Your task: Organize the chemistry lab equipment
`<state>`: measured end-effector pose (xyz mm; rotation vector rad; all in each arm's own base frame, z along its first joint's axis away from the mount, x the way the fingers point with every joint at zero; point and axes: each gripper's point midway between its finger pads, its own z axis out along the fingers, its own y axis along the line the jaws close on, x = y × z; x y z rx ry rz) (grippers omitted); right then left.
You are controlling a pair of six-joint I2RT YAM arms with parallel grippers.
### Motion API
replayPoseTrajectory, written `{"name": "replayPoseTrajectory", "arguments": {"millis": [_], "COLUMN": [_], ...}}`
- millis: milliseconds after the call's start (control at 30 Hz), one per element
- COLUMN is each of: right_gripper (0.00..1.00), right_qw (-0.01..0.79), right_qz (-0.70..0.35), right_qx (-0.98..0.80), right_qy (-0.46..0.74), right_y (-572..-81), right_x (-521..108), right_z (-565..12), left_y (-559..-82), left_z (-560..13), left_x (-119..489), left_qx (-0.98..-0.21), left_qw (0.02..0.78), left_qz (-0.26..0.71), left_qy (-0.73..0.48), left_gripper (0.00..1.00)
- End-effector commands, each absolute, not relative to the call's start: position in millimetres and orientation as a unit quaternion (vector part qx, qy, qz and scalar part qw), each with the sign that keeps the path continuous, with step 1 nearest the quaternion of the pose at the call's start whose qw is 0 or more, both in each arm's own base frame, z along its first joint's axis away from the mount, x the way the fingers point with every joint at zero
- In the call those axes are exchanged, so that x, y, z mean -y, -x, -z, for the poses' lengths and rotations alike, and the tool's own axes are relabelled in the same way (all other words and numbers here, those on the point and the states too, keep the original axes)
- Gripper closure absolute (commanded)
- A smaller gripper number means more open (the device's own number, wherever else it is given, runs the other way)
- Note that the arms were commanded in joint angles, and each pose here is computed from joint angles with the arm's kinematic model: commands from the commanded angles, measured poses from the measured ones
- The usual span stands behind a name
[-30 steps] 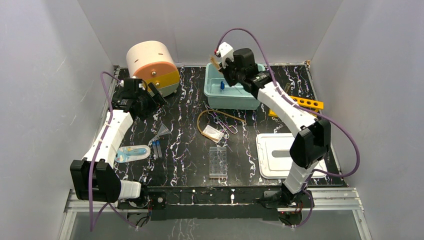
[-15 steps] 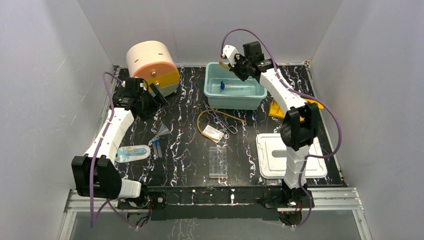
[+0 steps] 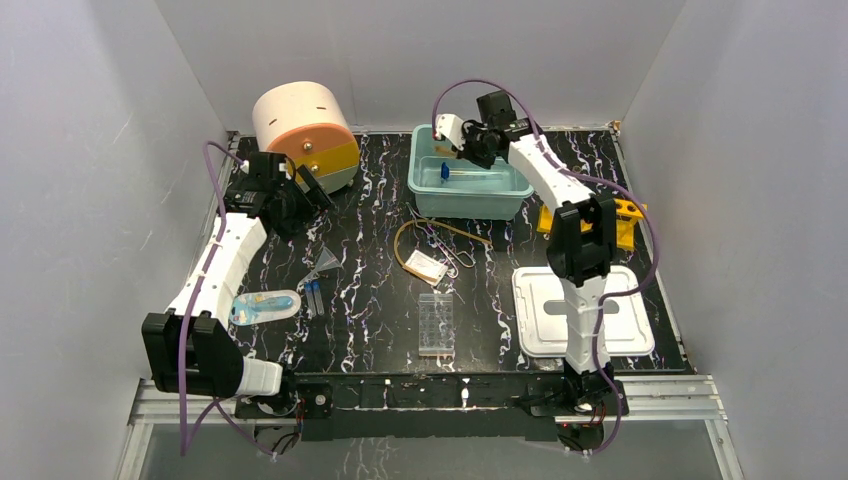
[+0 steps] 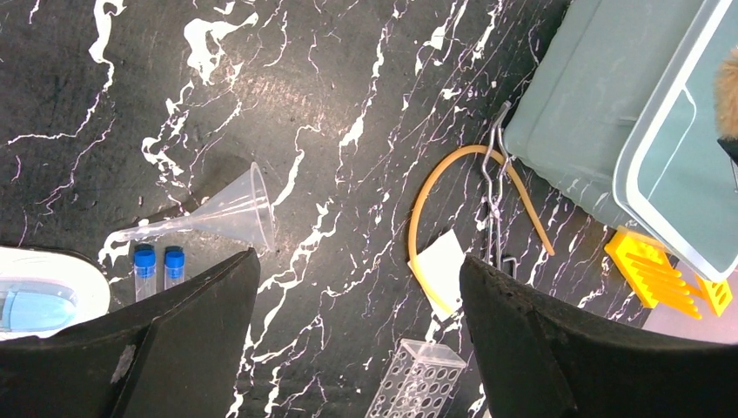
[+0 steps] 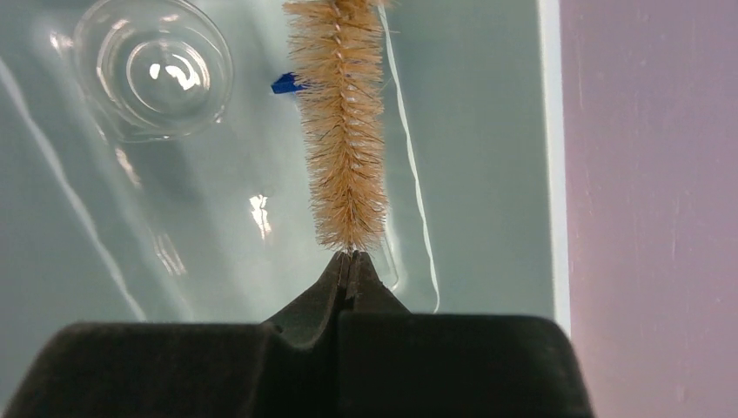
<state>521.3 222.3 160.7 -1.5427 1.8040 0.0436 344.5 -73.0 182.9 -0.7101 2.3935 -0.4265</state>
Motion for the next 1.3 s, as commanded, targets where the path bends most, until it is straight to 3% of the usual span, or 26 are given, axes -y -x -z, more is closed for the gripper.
{"name": "replayPoseTrajectory", "arguments": {"millis": [0,200,500,833,1100,1267], "right_gripper": [1.00,1.00,1.00,0.66,0.57,0.37], "right_qw": [0.395,0.377,0.407,0.435,0.464,0.511], "right_qz": [0.025,0.095,0.122,0.118,0.120,0.063], "right_qx": [-0.668,-0.655,-0.643,-0.665,-0.692,-0.707], "right_qy": [0.630,0.648,0.637,0.595,0.540,0.485], "right_y": [-549,-578,-607,-610,-595,-572], "right_x": [-225,-221,-227,-227,-218,-230], "right_z": [-169,-132,-124,-149,-206,-258], "left_y": [-344,-351,-360,-368,-362,-354], "left_z": [-193,-191,-183,-183,-186,-192], "left_x": [71,69,73,74,74,75], "left_qx": [-0.899,-0.900,-0.905,-0.909,-0.906,-0.902], "left_qw": [0.305,0.303,0.288,0.289,0.296,0.304], "left_qz": [0.157,0.152,0.154,0.153,0.156,0.164], "left_qy": [0.271,0.273,0.271,0.260,0.259,0.260], "left_gripper": [0.16,0.16,0.16,0.16,0.16,0.15]}}
